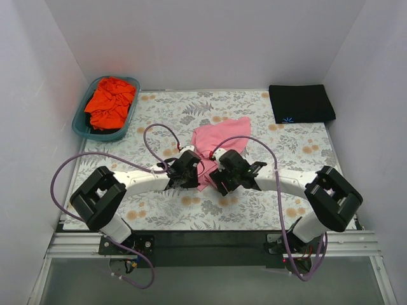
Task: Fold and stack the t-shirts
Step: Flatten the tshirt out
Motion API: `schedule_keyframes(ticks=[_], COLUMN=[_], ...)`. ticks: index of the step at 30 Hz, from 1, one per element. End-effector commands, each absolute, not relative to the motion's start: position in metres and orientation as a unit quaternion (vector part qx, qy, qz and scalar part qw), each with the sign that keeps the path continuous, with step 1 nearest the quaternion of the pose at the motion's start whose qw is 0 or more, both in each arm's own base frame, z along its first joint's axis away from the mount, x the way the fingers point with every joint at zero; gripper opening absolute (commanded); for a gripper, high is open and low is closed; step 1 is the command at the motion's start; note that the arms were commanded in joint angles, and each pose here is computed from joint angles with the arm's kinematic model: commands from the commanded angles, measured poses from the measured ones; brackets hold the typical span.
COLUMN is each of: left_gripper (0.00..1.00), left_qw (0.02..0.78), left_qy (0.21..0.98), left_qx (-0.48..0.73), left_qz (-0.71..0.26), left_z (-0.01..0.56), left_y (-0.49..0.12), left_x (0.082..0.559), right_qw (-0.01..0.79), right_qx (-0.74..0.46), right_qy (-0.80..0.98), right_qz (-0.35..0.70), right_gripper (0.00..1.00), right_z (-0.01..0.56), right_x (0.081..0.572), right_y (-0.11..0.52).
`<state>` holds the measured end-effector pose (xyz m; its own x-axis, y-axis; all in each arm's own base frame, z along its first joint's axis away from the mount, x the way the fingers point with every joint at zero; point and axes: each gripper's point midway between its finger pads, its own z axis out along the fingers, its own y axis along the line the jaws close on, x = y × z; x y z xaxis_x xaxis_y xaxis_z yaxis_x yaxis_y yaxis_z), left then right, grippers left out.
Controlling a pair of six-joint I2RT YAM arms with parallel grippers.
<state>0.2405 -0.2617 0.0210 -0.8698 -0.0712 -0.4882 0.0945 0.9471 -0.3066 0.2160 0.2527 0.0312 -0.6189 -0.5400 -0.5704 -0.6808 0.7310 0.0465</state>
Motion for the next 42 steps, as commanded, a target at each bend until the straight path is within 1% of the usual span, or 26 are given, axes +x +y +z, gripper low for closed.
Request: schedule_keyframes(ticks=[1, 3, 6, 7, 9, 10, 11, 12, 14, 15, 16, 19, 20, 23, 24, 25, 26, 27, 30, 32, 33, 35, 36, 37, 39, 42], left_gripper=[0.00, 0.00, 0.00, 0.00, 0.00, 0.00, 0.00, 0.00, 0.00, 0.00, 0.00, 0.00, 0.00, 0.00, 0.00, 0.00, 0.00, 0.00, 0.00, 0.00, 0.00, 0.00, 0.00, 0.00, 0.00, 0.00], left_qw=[0.284, 0.290, 0.304, 0.306, 0.311, 0.316, 0.320, 0.320, 0.340, 0.351, 0.380, 0.420, 0.450, 0.471, 0.503, 0.536, 0.528, 0.562, 0.581, 0.588, 0.580, 0.588, 0.605, 0.600, 0.624, 0.628], left_qy=[0.945, 0.946, 0.943, 0.943, 0.943, 0.941, 0.940, 0.940, 0.932, 0.927, 0.915, 0.895, 0.879, 0.863, 0.843, 0.821, 0.827, 0.802, 0.784, 0.776, 0.780, 0.772, 0.756, 0.761, 0.740, 0.741], left_qx=[-0.013, -0.019, -0.022, -0.027, -0.031, -0.044, -0.049, -0.052, -0.070, -0.077, -0.087, -0.120, -0.123, -0.145, -0.143, -0.136, -0.132, -0.126, -0.118, -0.121, -0.122, -0.128, -0.129, -0.132, -0.130, -0.135], left_qz=[-0.161, -0.147, -0.131, -0.127, -0.119, -0.113, -0.112, -0.107, -0.105, -0.104, -0.104, -0.089, -0.101, -0.110, -0.130, -0.141, -0.138, -0.161, -0.185, -0.195, -0.200, -0.206, -0.214, -0.207, -0.215, -0.195], left_z=[0.038, 0.038, 0.045, 0.046, 0.049, 0.053, 0.057, 0.060, 0.082, 0.092, 0.118, 0.158, 0.197, 0.236, 0.283, 0.324, 0.315, 0.359, 0.393, 0.406, 0.399, 0.405, 0.423, 0.409, 0.427, 0.420], left_y=[-0.252, -0.245, -0.236, -0.232, -0.224, -0.217, -0.213, -0.208, -0.193, -0.187, -0.177, -0.146, -0.145, -0.129, -0.132, -0.134, -0.135, -0.140, -0.145, -0.143, -0.143, -0.138, -0.133, -0.130, -0.125, -0.117], left_x=[0.242, 0.243, 0.249, 0.252, 0.258, 0.267, 0.273, 0.278, 0.305, 0.316, 0.343, 0.391, 0.414, 0.459, 0.474, 0.491, 0.494, 0.500, 0.506, 0.497, 0.492, 0.482, 0.468, 0.464, 0.451, 0.449], right_qw=[0.295, 0.290, 0.292, 0.298, 0.311, 0.329, 0.342, 0.355, 0.408, 0.424, 0.451, 0.518, 0.547, 0.586, 0.612, 0.623, 0.636, 0.652, 0.664, 0.670, 0.675, 0.671, 0.668, 0.663, 0.653, 0.639], right_qx=[-0.350, -0.350, -0.344, -0.341, -0.333, -0.327, -0.323, -0.321, -0.299, -0.290, -0.265, -0.175, -0.144, -0.086, -0.077, -0.068, -0.079, -0.088, -0.141, -0.162, -0.172, -0.179, -0.182, -0.186, -0.203, -0.201], right_qy=[0.880, 0.883, 0.887, 0.886, 0.887, 0.883, 0.881, 0.877, 0.862, 0.858, 0.852, 0.836, 0.823, 0.805, 0.787, 0.779, 0.768, 0.752, 0.728, 0.714, 0.703, 0.703, 0.703, 0.705, 0.707, 0.720], right_qz=[0.130, 0.117, 0.099, 0.095, 0.073, 0.069, 0.060, 0.031, 0.020, -0.011, -0.020, -0.056, -0.047, -0.020, -0.002, 0.000, -0.002, 0.019, 0.093, 0.122, 0.141, 0.153, 0.162, 0.167, 0.183, 0.179], right_gripper=[0.72, 0.66, 0.45, 0.30, 0.16, 0.05, 0.01, 0.01, 0.01, 0.01, 0.01, 0.01, 0.01, 0.01, 0.01, 0.01, 0.01, 0.01, 0.01, 0.01, 0.01, 0.01, 0.01, 0.01, 0.01, 0.01], right_z=[0.033, 0.025, 0.022, 0.025, 0.032, 0.046, 0.055, 0.065, 0.111, 0.129, 0.155, 0.231, 0.268, 0.324, 0.359, 0.375, 0.390, 0.415, 0.436, 0.443, 0.448, 0.442, 0.440, 0.435, 0.428, 0.411], right_x=[0.232, 0.233, 0.235, 0.236, 0.241, 0.246, 0.250, 0.256, 0.273, 0.280, 0.290, 0.321, 0.331, 0.345, 0.346, 0.346, 0.344, 0.339, 0.318, 0.300, 0.288, 0.280, 0.277, 0.276, 0.274, 0.284], right_y=[0.270, 0.266, 0.259, 0.256, 0.248, 0.247, 0.243, 0.232, 0.228, 0.215, 0.203, 0.161, 0.153, 0.117, 0.113, 0.106, 0.105, 0.110, 0.133, 0.139, 0.141, 0.143, 0.145, 0.147, 0.156, 0.160])
